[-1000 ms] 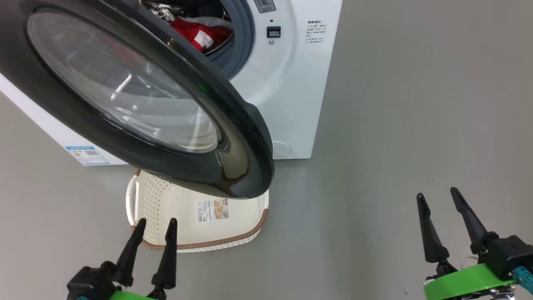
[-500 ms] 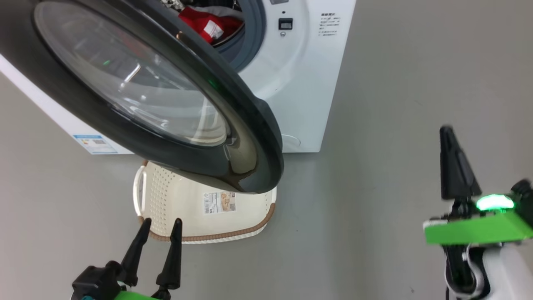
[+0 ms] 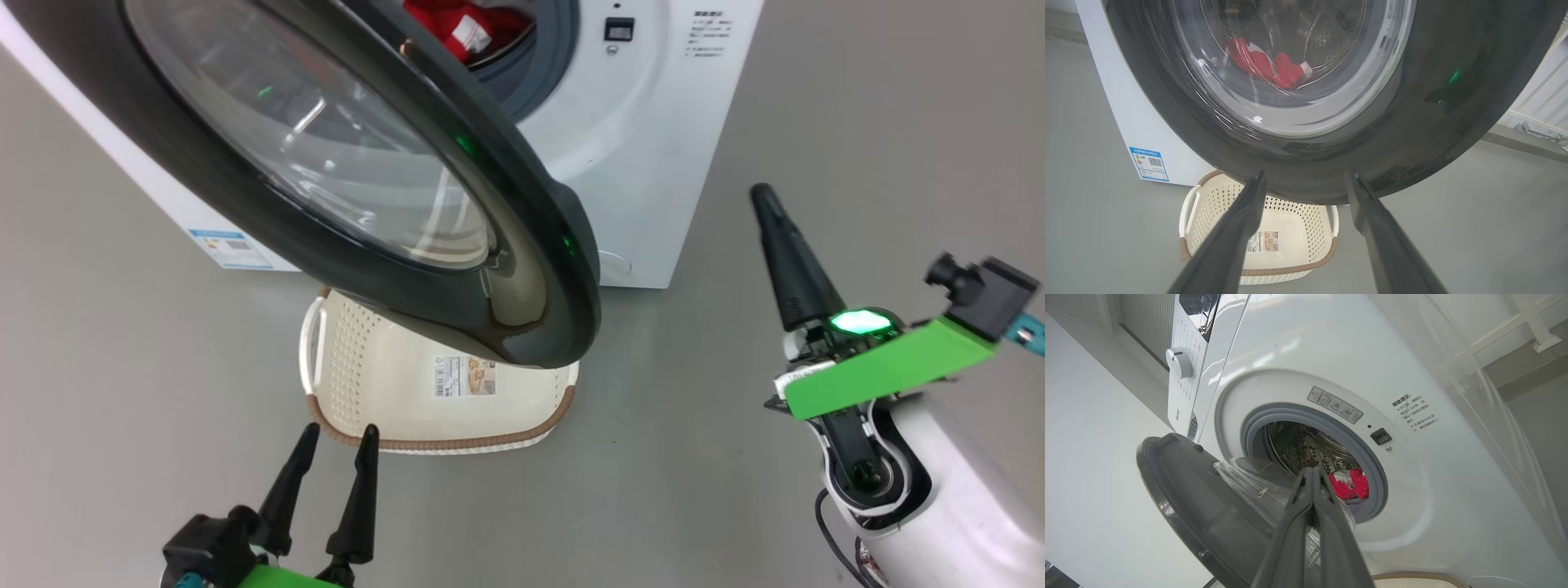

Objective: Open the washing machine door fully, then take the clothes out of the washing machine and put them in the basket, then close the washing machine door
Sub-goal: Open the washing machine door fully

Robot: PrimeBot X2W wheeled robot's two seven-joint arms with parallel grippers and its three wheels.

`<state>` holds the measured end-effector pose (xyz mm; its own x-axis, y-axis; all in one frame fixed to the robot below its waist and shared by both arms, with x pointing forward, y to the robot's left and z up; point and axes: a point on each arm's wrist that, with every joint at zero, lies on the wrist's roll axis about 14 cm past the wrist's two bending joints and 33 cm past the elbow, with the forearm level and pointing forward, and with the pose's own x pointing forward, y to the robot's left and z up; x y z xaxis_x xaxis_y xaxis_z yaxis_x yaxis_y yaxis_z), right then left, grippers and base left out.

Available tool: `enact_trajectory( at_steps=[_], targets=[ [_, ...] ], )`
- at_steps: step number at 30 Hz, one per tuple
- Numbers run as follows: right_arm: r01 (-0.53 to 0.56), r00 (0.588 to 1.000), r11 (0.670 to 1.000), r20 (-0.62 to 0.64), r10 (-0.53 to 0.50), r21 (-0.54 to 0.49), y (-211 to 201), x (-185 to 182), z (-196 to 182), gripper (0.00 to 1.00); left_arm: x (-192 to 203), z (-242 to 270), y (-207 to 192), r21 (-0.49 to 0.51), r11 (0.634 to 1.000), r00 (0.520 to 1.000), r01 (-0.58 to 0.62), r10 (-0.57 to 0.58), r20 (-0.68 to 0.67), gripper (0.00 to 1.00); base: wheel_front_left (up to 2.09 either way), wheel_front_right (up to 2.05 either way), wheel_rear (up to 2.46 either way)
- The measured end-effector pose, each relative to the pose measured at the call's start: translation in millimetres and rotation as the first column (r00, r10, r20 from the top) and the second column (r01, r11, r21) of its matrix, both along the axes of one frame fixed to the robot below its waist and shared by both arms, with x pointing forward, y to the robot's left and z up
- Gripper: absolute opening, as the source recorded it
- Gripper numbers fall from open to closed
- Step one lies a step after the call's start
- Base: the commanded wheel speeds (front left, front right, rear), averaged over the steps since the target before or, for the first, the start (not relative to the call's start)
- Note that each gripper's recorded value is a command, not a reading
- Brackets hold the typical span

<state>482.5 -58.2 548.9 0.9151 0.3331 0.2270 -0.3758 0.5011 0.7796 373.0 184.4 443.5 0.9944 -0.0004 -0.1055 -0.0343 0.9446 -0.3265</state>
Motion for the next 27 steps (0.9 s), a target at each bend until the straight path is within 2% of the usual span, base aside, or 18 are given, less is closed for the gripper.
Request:
enact_trajectory(
  at_steps=[4,9,14,19,25,27],
  targets=[
    [-0.134,0.99,0.989,-0.041,0.136,0.058,25.5,3.6,1.7,0.0,0.8,0.7,3.3,0.001,1.0,1.0,-0.011,0.011,0.001,1.0,0.0,0.0,0.0],
    [-0.284,0.95,0.948,-0.093,0.299,0.144,49.4,10.0,11.0,0.0,0.2,-2.5,3.8,-0.005,1.0,1.0,-0.017,0.017,-0.009,1.0,0.0,0.0,0.0],
    [-0.423,0.869,0.879,-0.176,0.463,0.223,71.2,9.8,6.9,0.0,0.0,-4.8,2.7,-0.005,1.0,1.0,-0.014,0.014,-0.017,1.0,0.0,0.0,0.0],
    [-0.524,0.778,0.807,-0.234,0.584,0.271,87.2,5.9,0.2,0.0,1.0,-4.5,3.1,-0.008,1.0,1.0,-0.016,0.016,-0.017,1.0,0.0,0.0,0.0],
    [-0.597,0.682,0.745,-0.3,0.667,0.298,99.2,-2.3,-15.8,0.0,-2.2,-6.5,3.1,-0.01,1.0,0.999,-0.019,0.019,-0.026,1.0,0.0,0.0,0.0],
    [-0.611,0.662,0.732,-0.313,0.681,0.301,102.2,-4.7,-18.8,0.0,-3.3,-5.5,3.9,-0.011,1.0,0.999,-0.023,0.022,-0.023,1.0,0.0,0.0,0.0]
  ],
)
